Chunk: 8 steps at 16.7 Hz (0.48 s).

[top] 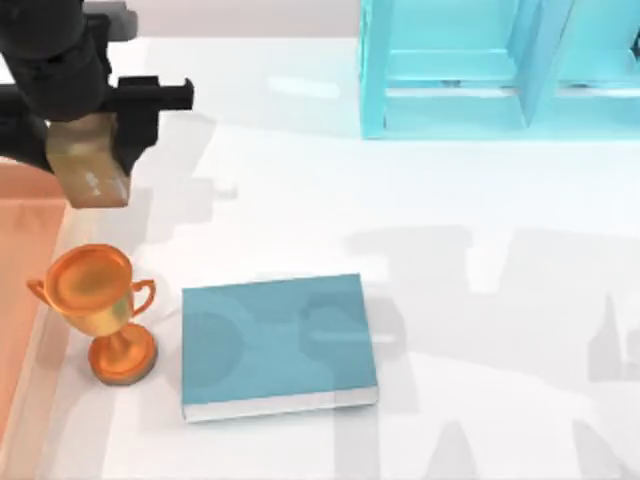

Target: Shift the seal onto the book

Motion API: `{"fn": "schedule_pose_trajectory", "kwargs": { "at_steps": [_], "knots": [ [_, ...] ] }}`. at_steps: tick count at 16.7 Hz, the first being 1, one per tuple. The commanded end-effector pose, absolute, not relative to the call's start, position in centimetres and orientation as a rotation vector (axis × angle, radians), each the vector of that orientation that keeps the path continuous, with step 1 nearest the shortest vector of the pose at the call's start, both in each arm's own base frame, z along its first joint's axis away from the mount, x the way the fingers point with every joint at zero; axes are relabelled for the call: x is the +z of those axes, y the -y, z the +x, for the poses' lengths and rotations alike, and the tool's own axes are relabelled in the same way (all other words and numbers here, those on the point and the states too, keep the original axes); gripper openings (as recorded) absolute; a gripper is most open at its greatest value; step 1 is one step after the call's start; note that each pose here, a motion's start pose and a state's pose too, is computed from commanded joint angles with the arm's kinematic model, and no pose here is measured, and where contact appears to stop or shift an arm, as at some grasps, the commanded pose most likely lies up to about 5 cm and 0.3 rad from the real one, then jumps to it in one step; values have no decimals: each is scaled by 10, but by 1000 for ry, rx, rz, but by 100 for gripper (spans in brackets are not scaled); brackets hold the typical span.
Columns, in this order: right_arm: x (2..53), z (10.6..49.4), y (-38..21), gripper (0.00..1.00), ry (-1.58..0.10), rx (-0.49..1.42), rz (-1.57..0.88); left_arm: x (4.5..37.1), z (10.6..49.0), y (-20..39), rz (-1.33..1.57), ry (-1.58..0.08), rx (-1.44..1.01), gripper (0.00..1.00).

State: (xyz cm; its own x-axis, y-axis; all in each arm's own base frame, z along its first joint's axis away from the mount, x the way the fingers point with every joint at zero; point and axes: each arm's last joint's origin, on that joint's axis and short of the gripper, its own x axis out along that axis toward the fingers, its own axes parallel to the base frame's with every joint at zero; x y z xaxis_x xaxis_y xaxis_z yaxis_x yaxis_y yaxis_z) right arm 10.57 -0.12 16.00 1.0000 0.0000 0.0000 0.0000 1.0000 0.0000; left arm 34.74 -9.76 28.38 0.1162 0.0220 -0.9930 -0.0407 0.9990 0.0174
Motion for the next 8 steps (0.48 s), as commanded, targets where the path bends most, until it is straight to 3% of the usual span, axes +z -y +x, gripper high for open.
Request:
{"fn": "schedule_pose_trajectory", "kwargs": {
  "at_steps": [8],
  "knots": [
    [160,106,1,100,0,0,0,237,319,203,-46,-1452,16,0]
  ]
}}
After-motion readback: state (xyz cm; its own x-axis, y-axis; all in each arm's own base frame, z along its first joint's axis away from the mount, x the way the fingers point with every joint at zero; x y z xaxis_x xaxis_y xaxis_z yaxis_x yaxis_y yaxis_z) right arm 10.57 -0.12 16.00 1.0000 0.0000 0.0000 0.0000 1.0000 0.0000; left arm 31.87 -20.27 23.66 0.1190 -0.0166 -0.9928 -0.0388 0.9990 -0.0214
